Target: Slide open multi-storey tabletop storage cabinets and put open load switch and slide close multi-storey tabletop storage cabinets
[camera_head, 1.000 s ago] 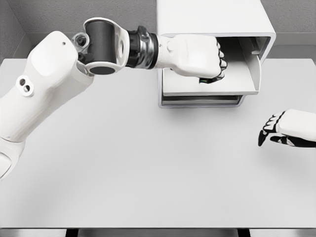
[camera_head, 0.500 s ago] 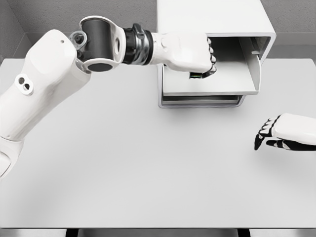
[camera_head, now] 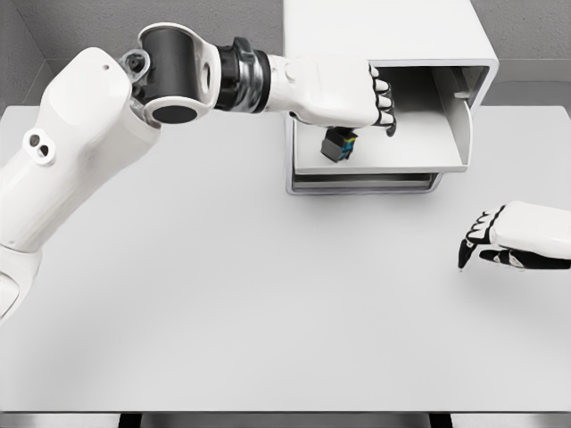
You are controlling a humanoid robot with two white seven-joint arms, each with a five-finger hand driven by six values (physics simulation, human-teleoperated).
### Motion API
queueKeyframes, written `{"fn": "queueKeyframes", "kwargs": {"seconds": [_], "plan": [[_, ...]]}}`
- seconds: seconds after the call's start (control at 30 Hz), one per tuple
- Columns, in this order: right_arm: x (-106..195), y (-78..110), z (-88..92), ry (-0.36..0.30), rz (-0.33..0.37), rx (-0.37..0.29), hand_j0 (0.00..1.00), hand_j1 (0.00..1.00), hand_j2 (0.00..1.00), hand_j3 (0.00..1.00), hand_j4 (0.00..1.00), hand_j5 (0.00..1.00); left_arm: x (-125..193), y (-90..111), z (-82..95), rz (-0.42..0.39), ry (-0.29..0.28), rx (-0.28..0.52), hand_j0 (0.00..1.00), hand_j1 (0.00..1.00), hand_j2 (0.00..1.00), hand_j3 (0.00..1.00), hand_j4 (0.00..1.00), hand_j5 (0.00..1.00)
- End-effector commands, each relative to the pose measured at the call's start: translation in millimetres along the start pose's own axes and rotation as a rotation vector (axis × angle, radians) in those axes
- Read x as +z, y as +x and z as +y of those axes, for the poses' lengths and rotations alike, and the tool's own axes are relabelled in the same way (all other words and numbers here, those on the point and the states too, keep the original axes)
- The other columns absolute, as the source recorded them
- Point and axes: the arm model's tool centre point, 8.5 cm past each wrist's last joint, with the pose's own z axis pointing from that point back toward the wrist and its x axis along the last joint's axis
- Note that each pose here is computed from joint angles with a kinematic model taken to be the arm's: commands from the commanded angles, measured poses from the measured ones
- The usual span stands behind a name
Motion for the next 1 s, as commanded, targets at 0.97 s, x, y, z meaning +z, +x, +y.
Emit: {"fn": "queueKeyframes", "kwargs": {"seconds": [0.97], "plan": [[-50.0,17.5,-34.2,-0.042,-0.136,0.072,0.5,0.5,0.5,0.5,0.5,0.5,265.8,13.1,-149.0,0.159,0.079,0.807,1.0,1.0,1.0,1.0,1.0,1.0]]}}
